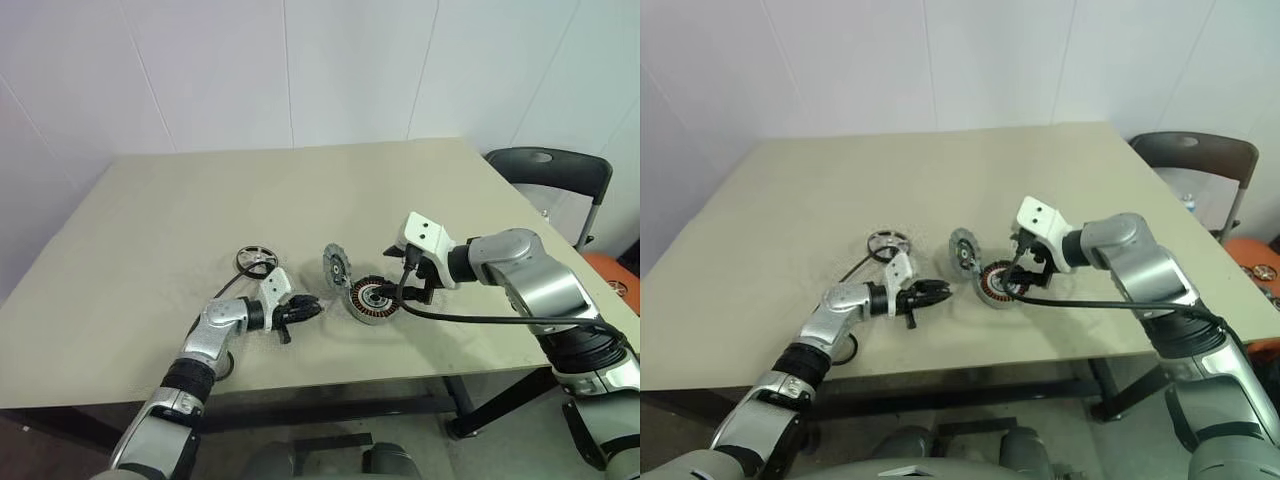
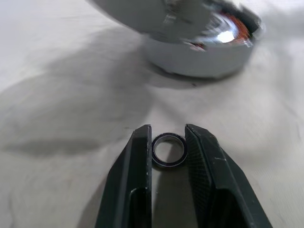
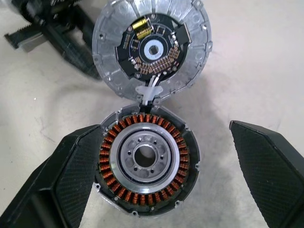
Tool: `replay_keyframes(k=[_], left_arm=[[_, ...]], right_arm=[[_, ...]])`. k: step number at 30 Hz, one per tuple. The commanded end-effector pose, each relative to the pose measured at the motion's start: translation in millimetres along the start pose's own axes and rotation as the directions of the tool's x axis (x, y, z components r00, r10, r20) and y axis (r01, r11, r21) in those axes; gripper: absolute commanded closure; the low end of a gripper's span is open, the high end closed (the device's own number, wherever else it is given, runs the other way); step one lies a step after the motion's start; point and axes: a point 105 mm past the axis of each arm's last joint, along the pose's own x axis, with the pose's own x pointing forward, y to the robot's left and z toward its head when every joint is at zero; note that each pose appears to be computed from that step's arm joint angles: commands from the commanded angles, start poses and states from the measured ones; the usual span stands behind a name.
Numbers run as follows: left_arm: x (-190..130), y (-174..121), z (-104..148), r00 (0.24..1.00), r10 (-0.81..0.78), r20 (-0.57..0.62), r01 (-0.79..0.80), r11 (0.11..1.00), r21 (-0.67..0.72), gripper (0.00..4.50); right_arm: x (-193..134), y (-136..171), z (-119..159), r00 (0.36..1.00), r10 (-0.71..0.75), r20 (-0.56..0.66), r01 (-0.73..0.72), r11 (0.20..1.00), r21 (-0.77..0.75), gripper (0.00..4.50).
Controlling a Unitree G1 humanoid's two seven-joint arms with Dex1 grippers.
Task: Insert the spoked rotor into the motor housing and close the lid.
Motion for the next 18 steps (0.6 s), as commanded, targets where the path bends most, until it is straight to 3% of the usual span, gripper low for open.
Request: replay_keyframes(k=[1,5,9,14,18], left_arm=[[-28,41,42,0.961,0.193,0.196,-0.187,0.981,-0.047,3.81],[-54,68,74,0.891,0.311,0.329,-0.303,0.950,-0.077,3.81],[-60,73,121,0.839,0.295,0.457,-0.311,0.949,-0.042,3.81],[-32,50,166,0.856,0.123,0.501,-0.191,0.978,0.086,3.81],[2,18,201,0.860,-0.048,0.507,-0.068,0.976,0.208,3.81]], right_arm=[[-9,-8,6,0.998,-0.042,0.038,0.042,0.999,-0.005,0.00],[-19,-18,1,0.994,-0.099,0.042,0.098,0.995,0.033,0.00],[-28,-22,-14,0.991,-0.132,0.004,0.132,0.989,0.071,0.00],[-30,-16,-45,0.986,-0.129,-0.102,0.139,0.984,0.108,0.00],[-28,-11,-53,0.985,-0.125,-0.118,0.140,0.982,0.128,0.00]])
